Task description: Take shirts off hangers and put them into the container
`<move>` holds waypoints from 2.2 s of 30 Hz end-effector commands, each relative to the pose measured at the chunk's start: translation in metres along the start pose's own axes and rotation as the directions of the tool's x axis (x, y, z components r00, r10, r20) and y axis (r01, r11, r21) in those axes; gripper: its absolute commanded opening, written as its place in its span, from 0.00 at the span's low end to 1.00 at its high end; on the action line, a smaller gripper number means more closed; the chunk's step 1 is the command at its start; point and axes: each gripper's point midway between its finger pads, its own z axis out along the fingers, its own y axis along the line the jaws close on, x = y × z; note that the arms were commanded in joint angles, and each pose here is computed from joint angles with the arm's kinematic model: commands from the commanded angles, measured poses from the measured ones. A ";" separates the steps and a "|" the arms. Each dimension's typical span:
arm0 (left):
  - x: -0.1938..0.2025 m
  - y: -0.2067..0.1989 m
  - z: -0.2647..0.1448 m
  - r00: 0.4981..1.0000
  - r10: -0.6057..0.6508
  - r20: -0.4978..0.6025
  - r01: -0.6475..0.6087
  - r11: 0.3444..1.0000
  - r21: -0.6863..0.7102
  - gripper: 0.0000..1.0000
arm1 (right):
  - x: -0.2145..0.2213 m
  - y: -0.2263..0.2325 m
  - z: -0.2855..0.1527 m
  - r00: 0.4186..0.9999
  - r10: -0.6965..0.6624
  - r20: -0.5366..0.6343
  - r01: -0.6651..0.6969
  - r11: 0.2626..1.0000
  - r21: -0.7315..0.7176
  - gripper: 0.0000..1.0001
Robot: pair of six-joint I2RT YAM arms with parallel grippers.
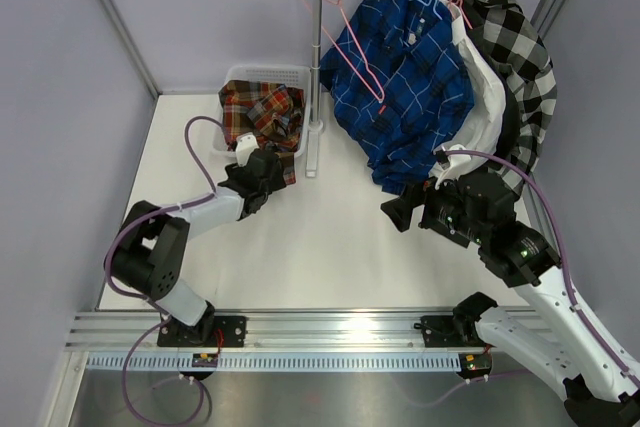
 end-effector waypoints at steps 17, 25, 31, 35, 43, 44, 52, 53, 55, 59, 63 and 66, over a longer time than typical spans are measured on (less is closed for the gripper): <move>-0.003 0.003 0.023 0.999 -0.021 0.039 0.026 0.993 -0.114 0.66 | -0.009 0.002 -0.005 0.999 -0.008 0.042 0.008 1.000 -0.008 1.00; -0.010 0.002 0.026 0.998 -0.013 0.061 0.021 0.991 -0.130 0.50 | -0.008 0.002 -0.005 0.999 -0.006 0.041 0.006 1.000 -0.007 0.99; -0.012 0.002 0.027 0.998 -0.003 0.066 0.012 0.990 -0.139 0.41 | -0.010 0.002 -0.007 0.999 -0.007 0.048 0.007 1.000 -0.009 0.99; -0.012 0.002 0.029 0.998 0.009 0.066 0.001 0.990 -0.144 0.35 | -0.009 0.002 -0.007 0.999 -0.007 0.047 0.007 1.000 -0.008 1.00; -0.018 0.002 0.029 0.996 0.036 0.077 -0.023 0.987 -0.157 0.24 | -0.010 0.002 -0.007 0.999 -0.008 0.048 0.009 1.000 -0.009 0.99; -0.019 0.002 0.030 0.996 0.038 0.078 -0.025 0.987 -0.158 0.23 | -0.010 0.002 -0.007 0.999 -0.008 0.048 0.009 1.000 -0.009 0.99; -0.023 0.003 0.026 0.995 0.059 0.082 -0.046 0.987 -0.157 0.00 | -0.010 0.002 -0.007 0.999 -0.008 0.048 0.009 1.000 -0.009 0.99; -0.023 0.004 0.025 0.995 0.062 0.080 -0.048 0.987 -0.156 0.00 | -0.010 0.003 -0.007 0.999 -0.008 0.049 0.009 1.000 -0.010 1.00; -0.024 0.006 0.022 0.994 0.067 0.083 -0.053 0.985 -0.162 0.00 | -0.009 0.002 -0.007 0.999 -0.008 0.046 0.009 1.000 -0.009 0.99; -0.029 0.009 0.014 0.994 0.079 0.082 -0.065 0.984 -0.164 0.00 | -0.010 0.003 -0.007 0.999 -0.008 0.049 0.009 1.000 -0.011 0.99; -0.041 0.009 -0.003 0.992 0.080 0.095 -0.067 0.989 -0.135 0.00 | -0.011 0.004 -0.008 0.998 -0.009 0.054 0.010 1.000 -0.015 0.99; -0.048 0.007 -0.013 0.991 0.092 0.096 -0.081 0.991 -0.107 0.00 | -0.012 0.004 -0.008 0.998 -0.009 0.056 0.010 1.000 -0.015 1.00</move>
